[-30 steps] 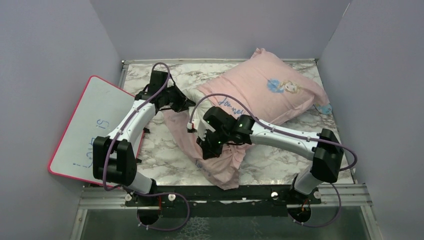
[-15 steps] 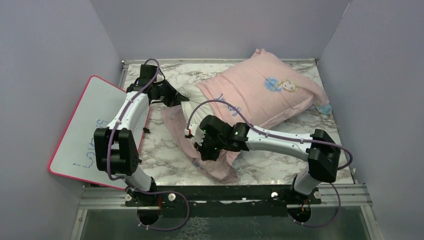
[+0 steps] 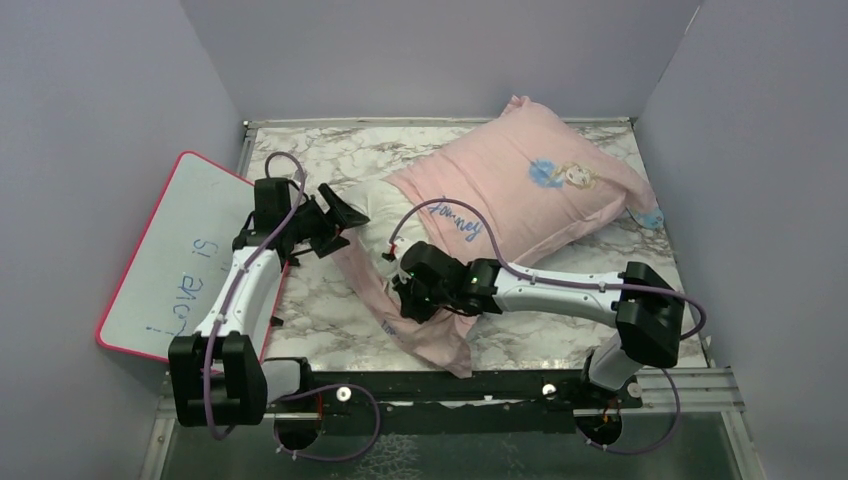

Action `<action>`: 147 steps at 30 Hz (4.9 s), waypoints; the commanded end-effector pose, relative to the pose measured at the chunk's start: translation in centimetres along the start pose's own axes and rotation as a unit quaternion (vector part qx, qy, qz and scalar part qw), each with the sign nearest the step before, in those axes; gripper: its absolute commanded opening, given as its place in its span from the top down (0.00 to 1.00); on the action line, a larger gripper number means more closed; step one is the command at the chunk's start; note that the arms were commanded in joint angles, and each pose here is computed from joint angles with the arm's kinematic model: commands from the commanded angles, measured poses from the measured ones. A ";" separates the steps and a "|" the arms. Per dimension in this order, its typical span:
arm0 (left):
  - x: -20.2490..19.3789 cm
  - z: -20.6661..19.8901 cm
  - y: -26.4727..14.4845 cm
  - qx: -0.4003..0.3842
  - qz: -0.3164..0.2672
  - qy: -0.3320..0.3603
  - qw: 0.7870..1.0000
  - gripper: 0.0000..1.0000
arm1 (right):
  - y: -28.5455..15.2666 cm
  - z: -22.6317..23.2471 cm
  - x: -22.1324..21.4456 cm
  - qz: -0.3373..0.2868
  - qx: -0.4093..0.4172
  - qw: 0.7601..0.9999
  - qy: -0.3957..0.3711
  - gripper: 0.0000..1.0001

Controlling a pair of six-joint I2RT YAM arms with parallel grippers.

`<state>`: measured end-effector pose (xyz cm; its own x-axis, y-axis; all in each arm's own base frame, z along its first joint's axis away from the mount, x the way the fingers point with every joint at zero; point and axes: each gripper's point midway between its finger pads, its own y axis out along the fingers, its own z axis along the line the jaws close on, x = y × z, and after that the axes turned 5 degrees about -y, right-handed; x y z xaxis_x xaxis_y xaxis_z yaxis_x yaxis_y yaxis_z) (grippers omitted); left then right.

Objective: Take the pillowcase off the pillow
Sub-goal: Remove the pillow from the pillowcase.

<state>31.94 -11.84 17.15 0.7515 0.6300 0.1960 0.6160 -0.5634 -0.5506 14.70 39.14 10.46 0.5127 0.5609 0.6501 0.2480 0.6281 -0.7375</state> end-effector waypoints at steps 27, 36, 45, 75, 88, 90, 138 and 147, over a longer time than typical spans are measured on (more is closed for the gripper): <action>-0.1 -15.1 6.1 -0.123 0.008 0.057 0.991 1.00 | -4.9 9.4 -7.7 0.105 0.301 0.937 -0.145 0.99; 4.5 -13.5 2.9 -0.137 -0.028 0.009 0.990 1.00 | -1.3 0.8 -8.1 0.079 0.006 0.994 -0.079 0.99; 8.0 -10.0 -0.8 -0.132 -0.054 -0.016 0.990 1.00 | 0.7 0.8 -10.5 0.107 0.025 0.989 -0.098 0.99; 5.4 -3.5 -1.2 -0.077 -0.021 -0.021 0.997 1.00 | -3.0 -0.2 -1.7 -0.030 -0.054 0.997 -0.037 0.60; 2.5 -1.8 -1.6 -0.075 -0.002 -0.027 0.997 1.00 | -11.8 -6.9 0.9 -0.119 -0.221 0.965 0.076 0.12; 2.4 -1.9 -1.8 -0.077 -0.001 -0.024 0.997 1.00 | -10.7 -5.9 0.3 -0.105 -0.177 0.975 0.088 0.12; -8.0 -8.0 -1.2 -0.033 0.023 0.093 0.995 1.00 | -4.8 -11.3 1.0 -0.080 -0.164 0.969 0.170 0.99; -0.1 -19.9 -8.7 -0.140 -0.045 0.136 0.980 1.00 | -5.8 -16.3 -8.0 0.013 -0.318 0.930 0.185 0.99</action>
<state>28.90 -19.21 26.72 0.8248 0.4993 0.2651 0.5538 -0.6193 -0.5566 24.51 29.49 12.18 0.6580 0.1771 0.7319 0.6309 0.4009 -0.6642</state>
